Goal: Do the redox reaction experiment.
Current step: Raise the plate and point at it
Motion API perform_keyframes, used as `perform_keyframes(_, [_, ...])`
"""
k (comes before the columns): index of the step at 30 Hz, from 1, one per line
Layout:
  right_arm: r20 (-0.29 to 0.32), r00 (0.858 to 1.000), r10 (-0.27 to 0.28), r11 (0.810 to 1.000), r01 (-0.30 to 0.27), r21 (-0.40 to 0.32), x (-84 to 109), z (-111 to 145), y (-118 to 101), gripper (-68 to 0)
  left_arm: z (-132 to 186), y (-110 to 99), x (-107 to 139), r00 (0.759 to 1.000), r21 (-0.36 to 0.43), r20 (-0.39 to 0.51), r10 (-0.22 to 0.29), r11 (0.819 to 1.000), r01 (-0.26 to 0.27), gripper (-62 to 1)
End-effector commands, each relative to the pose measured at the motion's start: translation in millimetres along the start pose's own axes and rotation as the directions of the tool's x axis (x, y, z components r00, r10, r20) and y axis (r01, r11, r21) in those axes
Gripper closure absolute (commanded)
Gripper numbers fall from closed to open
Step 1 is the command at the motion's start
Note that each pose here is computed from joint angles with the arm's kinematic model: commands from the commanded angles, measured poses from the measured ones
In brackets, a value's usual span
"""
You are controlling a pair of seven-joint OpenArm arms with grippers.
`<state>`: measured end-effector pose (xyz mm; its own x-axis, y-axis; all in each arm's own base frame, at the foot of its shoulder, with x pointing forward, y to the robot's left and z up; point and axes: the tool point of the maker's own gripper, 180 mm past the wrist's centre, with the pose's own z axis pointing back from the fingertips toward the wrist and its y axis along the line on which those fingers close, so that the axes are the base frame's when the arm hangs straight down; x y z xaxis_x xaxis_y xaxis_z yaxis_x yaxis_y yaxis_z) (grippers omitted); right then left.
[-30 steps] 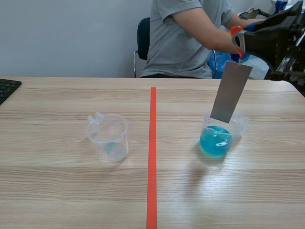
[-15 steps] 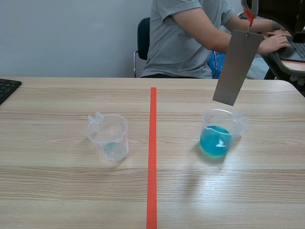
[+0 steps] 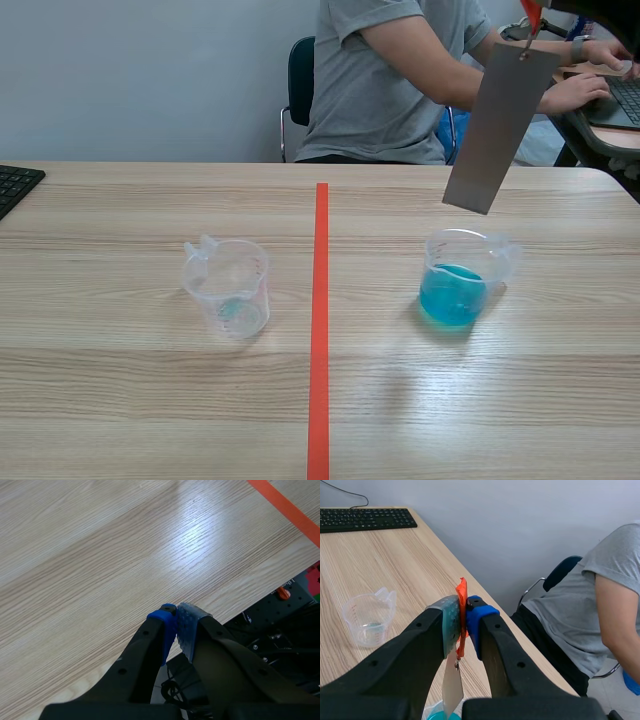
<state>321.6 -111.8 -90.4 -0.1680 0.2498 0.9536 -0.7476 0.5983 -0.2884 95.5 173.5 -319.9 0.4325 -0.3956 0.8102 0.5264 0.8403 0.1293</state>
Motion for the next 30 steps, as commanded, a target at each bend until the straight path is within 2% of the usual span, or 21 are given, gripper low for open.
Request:
perform_keyframes(1, [0.027,0.999,0.032,0.999,-0.032,-0.003,13.8,2.4,-4.6,-1.1,-1.6,-2.4,9.5,0.999,-0.002,0.034,0.007,1.0,-0.007,-3.2])
perform_keyframes(10, [0.017,0.999,0.032,0.999,-0.032,-0.003,11.9,2.3,-4.6,-1.1,-2.0,-2.0,10.0,0.999,-0.001,0.036,0.006,1.0,-0.006,-3.1])
perform_keyframes(20, [0.007,0.999,0.032,0.999,-0.032,-0.003,10.0,2.2,-4.7,-1.1,-14.0,10.0,22.2,0.997,0.023,0.074,-0.021,1.0,0.02,-3.2])
perform_keyframes(25, [0.003,0.999,0.032,0.999,-0.032,-0.003,9.4,2.2,-4.7,-1.1,-24.6,20.0,38.6,0.99,0.034,0.129,-0.055,0.998,0.051,-3.2])
perform_keyframes(30, [0.003,0.999,0.032,0.999,-0.032,-0.003,9.4,2.2,-4.7,-1.1,-36.6,20.1,58.4,0.977,-0.002,0.195,-0.084,0.996,0.086,-3.2])
